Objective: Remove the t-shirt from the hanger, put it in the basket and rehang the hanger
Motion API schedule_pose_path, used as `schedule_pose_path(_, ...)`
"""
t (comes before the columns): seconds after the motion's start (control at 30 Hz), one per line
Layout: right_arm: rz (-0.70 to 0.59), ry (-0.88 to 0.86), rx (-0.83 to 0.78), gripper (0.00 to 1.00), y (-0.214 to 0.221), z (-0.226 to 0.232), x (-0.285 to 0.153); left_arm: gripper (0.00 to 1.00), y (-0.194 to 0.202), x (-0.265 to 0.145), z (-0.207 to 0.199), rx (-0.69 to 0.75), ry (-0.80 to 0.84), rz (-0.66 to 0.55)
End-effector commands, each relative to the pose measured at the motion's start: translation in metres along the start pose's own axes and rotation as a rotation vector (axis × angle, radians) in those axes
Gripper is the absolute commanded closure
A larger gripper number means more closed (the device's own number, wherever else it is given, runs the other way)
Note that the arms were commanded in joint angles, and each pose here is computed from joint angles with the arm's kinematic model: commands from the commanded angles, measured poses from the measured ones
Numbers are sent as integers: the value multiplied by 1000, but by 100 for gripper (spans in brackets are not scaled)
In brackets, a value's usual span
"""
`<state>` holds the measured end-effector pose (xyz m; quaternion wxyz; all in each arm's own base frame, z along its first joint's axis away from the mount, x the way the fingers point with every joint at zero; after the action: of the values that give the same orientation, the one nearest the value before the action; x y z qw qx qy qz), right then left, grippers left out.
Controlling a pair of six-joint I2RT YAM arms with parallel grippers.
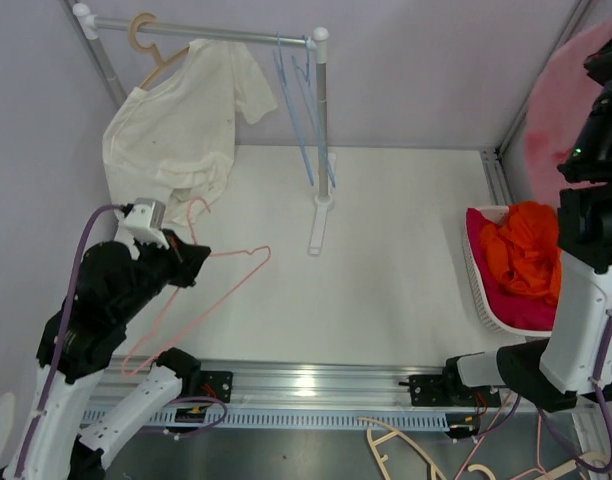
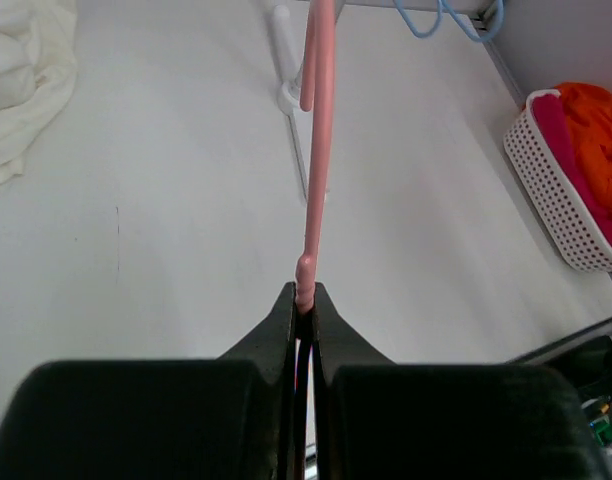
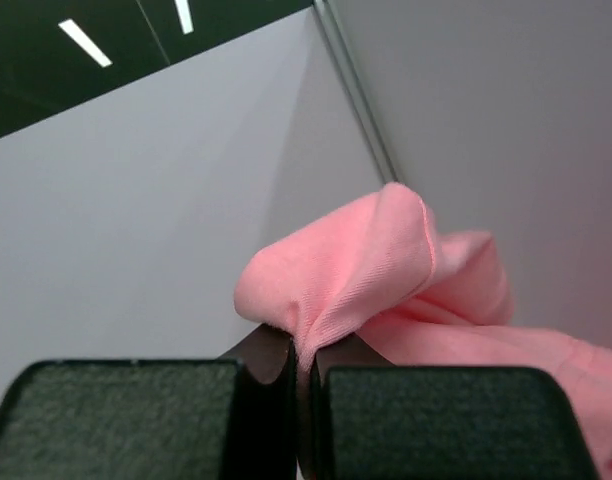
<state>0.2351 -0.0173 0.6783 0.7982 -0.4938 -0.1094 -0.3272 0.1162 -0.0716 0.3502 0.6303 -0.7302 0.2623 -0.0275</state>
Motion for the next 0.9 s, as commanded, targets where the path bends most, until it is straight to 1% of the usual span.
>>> schedule_pose_path(0.0, -2, 139, -68, 100, -14, -26, -17, 99, -29, 23, 6, 5, -66, -20)
schedule_pose_path(0.03, 0, 178, -50, 100, -10, -34, -23, 100, -39, 29, 9, -12, -75, -60)
schedule_pose_path(0.07, 8, 249, -74, 100, 3, -53, -37, 99, -51, 36, 9, -28, -55, -59)
schedule_pose_path(0.1, 13, 293, -87, 100, 11, -65, -45, 99, -49, 45, 8, -31, -32, -29)
schedule_pose_path(0.13, 18, 328, -90, 100, 19, -75, -53, 100, -61, 47, 13, -43, -53, -48)
schedule_pose_path(0.17, 80, 362, -146, 100, 51, -89, -59, 99, -73, 48, 12, -43, -39, -63)
schedule_pose_path(0.2, 82, 395, -144, 100, 50, -99, -70, 99, -77, 62, 16, -52, -43, -34)
schedule_pose_path(0.23, 111, 414, -164, 100, 61, -105, -75, 100, -99, 57, 15, -49, -46, -87)
schedule_pose_path(0.3, 171, 487, -197, 100, 87, -127, -81, 99, -111, 63, 17, -53, -62, -89)
schedule_pose_path(0.33, 220, 455, -187, 100, 99, -130, -80, 99, -113, 74, 20, -65, -71, -73)
schedule_pose_path(0.37, 239, 523, -166, 100, 105, -151, -80, 99, -134, 66, 15, -59, -68, -133)
schedule_pose_path(0.4, 282, 533, -151, 100, 117, -162, -80, 99, -142, 69, 15, -58, -66, -158)
schedule_pose_path(0.43, 370, 474, -107, 100, 132, -164, -78, 100, -150, 75, 15, -57, -58, -167)
schedule_pose_path(0.47, 411, 485, -86, 100, 140, -174, -79, 99, -156, 77, 14, -53, -53, -184)
schedule_pose_path(0.5, 404, 546, -58, 100, 139, -195, -78, 99, -165, 78, 13, -46, -42, -211)
schedule_pose_path(0.53, 440, 577, -48, 100, 150, -209, -81, 99, -167, 84, 13, -46, -34, -204)
schedule_pose_path(0.57, 470, 567, -25, 100, 156, -215, -82, 99, -166, 97, 17, -49, -40, -179)
schedule_pose_path(0.6, 458, 609, -16, 100, 153, -231, -83, 100, -175, 97, 17, -41, -41, -197)
schedule_pose_path(0.63, 482, 633, -9, 100, 160, -243, -88, 100, -176, 102, 20, -40, -53, -190)
schedule_pose_path(0.67, 494, 626, 8, 100, 163, -247, -89, 99, -176, 111, 25, -45, -67, -175)
schedule_pose_path(0.73, 484, 679, 11, 100, 166, -262, -95, 100, -185, 113, 30, -56, -87, -192)
schedule_pose_path(0.83, 498, 727, 45, 100, 185, -275, -105, 99, -193, 123, 39, -74, -98, -191)
schedule_pose_path(0.87, 532, 758, 56, 100, 200, -285, -114, 99, -197, 123, 41, -74, -110, -197)
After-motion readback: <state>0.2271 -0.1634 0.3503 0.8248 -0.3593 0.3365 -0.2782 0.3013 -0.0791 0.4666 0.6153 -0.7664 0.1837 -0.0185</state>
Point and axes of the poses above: each gripper's point midway between its finger pads, its own x axis out along the fingers, its own z axis along the line the jaws close on, y = z × x, the point moved 6 cm from there along -x, back along the fingers, and after that the axes turned 7 degrees about x, right-handed, at the moved point
